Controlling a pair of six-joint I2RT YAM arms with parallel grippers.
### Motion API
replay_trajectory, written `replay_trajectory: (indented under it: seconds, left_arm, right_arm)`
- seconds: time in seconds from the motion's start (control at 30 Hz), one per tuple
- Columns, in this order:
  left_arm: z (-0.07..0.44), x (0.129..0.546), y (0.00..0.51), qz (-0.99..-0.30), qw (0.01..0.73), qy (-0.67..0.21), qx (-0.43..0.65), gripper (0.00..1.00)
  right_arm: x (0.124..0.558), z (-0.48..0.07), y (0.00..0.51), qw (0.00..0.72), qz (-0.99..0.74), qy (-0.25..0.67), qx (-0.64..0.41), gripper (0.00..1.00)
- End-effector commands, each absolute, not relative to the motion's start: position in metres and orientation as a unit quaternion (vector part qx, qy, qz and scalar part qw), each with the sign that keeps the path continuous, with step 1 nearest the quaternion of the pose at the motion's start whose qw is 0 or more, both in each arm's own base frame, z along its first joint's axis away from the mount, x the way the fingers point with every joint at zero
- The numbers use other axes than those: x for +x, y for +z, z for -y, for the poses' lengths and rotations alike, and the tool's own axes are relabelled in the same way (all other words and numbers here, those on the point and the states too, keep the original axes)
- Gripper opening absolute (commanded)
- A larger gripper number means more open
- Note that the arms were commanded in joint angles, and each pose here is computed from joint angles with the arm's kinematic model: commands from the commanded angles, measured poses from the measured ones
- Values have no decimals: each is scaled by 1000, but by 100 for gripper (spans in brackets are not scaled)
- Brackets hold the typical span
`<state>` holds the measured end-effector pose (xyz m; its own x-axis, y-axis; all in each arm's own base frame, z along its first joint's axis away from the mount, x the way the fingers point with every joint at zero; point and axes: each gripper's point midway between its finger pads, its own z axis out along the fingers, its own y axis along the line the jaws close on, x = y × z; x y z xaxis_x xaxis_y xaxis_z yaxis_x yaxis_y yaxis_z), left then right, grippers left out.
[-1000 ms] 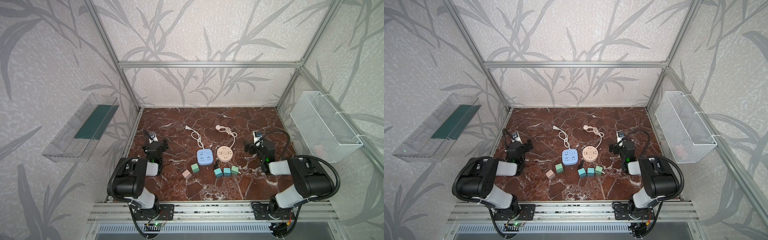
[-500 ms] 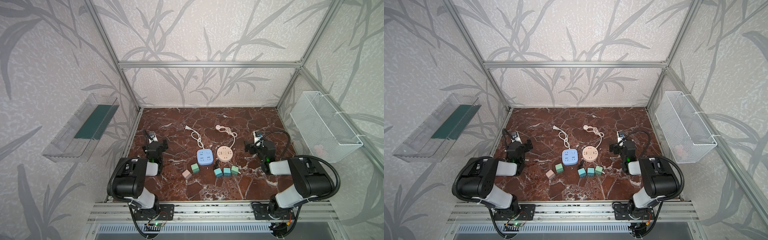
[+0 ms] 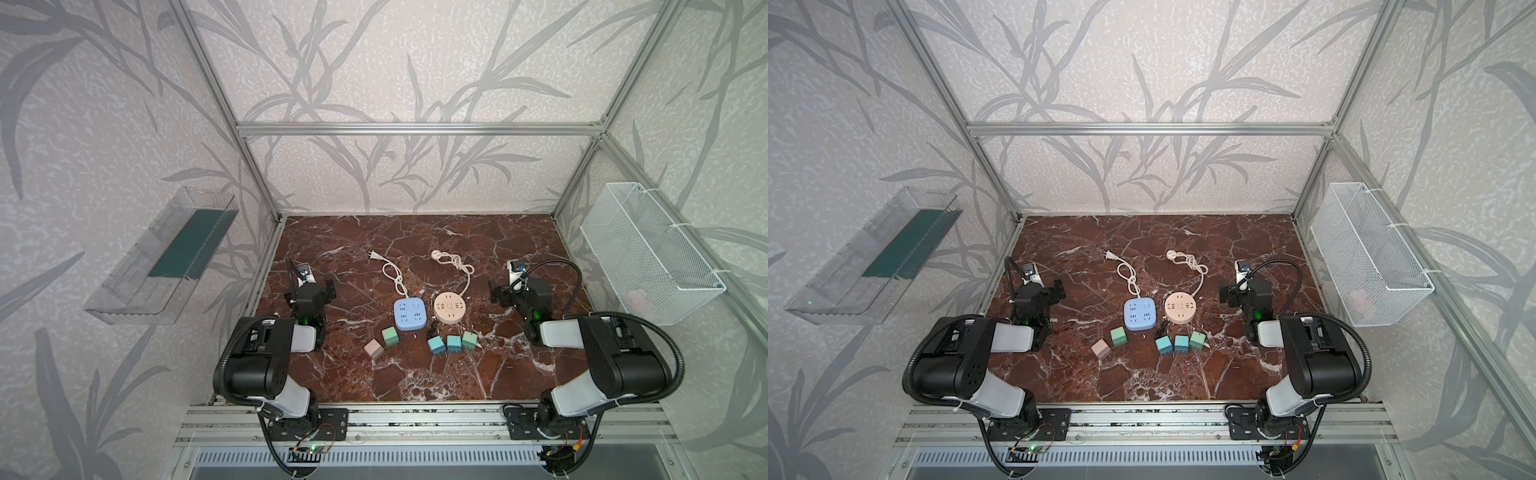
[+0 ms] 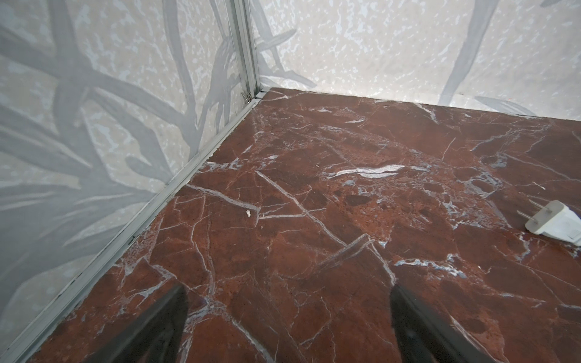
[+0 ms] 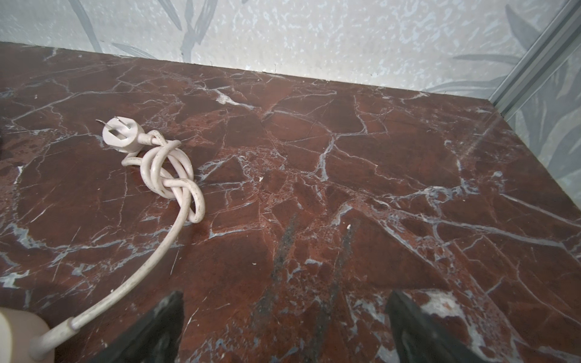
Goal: Insert the plug
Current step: 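Move both grippers forward toward the plug adapters in front of the power strips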
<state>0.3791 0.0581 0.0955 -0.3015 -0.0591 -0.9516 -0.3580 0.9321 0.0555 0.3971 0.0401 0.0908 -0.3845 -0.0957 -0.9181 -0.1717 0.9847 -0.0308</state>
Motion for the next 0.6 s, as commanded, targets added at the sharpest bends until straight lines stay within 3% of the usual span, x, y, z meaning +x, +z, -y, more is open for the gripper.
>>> replay_trajectory:
  seconds: [0.0, 0.1, 0.27, 0.37, 0.57]
  left_arm:
    - [-54, 382, 119, -783, 592, 154, -115, 99]
    - [-53, 376, 142, -785, 587, 161, -113, 99]
    - [-62, 357, 180, -734, 638, 136, -190, 99]
    - [-61, 352, 191, -757, 600, 100, -239, 99]
    - [1, 352, 211, -786, 586, -3, -197, 99]
  right_arm:
    - [404, -39, 133, 553, -830, 36, -71, 99]
    - [405, -30, 154, 545, -837, 42, -14, 99]
    - [396, -27, 165, 490, -866, 71, 72, 99]
    - [378, -27, 175, 476, -871, 64, 101, 99]
    - [330, -53, 184, 432, -894, 61, 100, 97]
